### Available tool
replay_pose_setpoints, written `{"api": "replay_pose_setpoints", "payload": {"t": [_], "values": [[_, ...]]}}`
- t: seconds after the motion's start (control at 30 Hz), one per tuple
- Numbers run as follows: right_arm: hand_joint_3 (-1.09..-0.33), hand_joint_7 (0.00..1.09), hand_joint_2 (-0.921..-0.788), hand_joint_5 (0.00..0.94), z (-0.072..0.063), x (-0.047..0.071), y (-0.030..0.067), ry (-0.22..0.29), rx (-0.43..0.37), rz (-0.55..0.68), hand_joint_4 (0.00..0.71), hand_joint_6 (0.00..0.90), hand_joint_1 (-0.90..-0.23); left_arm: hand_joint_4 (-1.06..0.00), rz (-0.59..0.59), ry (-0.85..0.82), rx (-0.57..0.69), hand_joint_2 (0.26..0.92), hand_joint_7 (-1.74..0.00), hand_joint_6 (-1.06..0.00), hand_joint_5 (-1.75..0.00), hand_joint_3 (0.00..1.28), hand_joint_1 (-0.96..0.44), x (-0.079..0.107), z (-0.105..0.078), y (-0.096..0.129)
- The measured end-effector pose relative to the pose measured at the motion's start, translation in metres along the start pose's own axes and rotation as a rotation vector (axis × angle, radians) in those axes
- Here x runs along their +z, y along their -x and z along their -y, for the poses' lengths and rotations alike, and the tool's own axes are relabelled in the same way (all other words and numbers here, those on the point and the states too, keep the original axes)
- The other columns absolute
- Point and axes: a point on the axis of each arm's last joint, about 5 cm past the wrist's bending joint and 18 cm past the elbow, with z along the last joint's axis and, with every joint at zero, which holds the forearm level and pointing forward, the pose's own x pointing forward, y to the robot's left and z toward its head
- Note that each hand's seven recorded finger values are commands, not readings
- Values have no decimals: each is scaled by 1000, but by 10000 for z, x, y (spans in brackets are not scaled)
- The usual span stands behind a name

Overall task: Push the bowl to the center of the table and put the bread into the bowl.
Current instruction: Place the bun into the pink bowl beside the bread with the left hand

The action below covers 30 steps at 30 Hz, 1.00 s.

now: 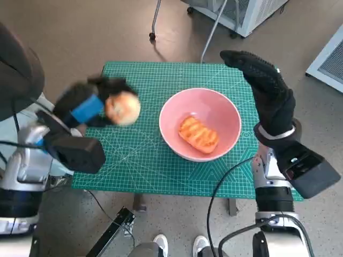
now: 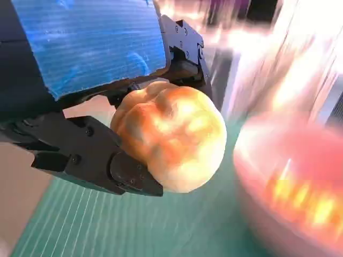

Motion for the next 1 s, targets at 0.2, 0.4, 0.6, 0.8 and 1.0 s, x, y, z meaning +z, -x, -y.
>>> {"api": "replay_pose_setpoints", "payload": {"t": [0.2,0.4,0.6,0.8,1.0], "values": [[-781,769,-921,63,1,-1,-2,-3,3,-5,232,-1,-693,-629,133,-9,101,920,-1251,-598,-1180,106,1,312,-153,-265],[-779,769,-921,64,0,-1,-6,-6,6,-7,231,-1,-700,-629,252,-18,96,921,-1234,-604,-1190,103,1,544,-133,-513],[-779,769,-921,62,8,8,-11,-4,7,-5,226,-1,-702,-373,267,53,-25,894,-1167,-365,-1086,225,-10,619,49,-715],[-776,766,-921,62,19,27,-19,-2,10,2,225,-1,-703,-59,126,72,-352,815,-595,-56,-193,170,-48,626,243,-834],[-774,763,-921,62,43,39,-10,0,12,-4,223,-1,-701,-13,27,87,-517,791,-486,-15,-36,136,-90,594,371,-881]]}}
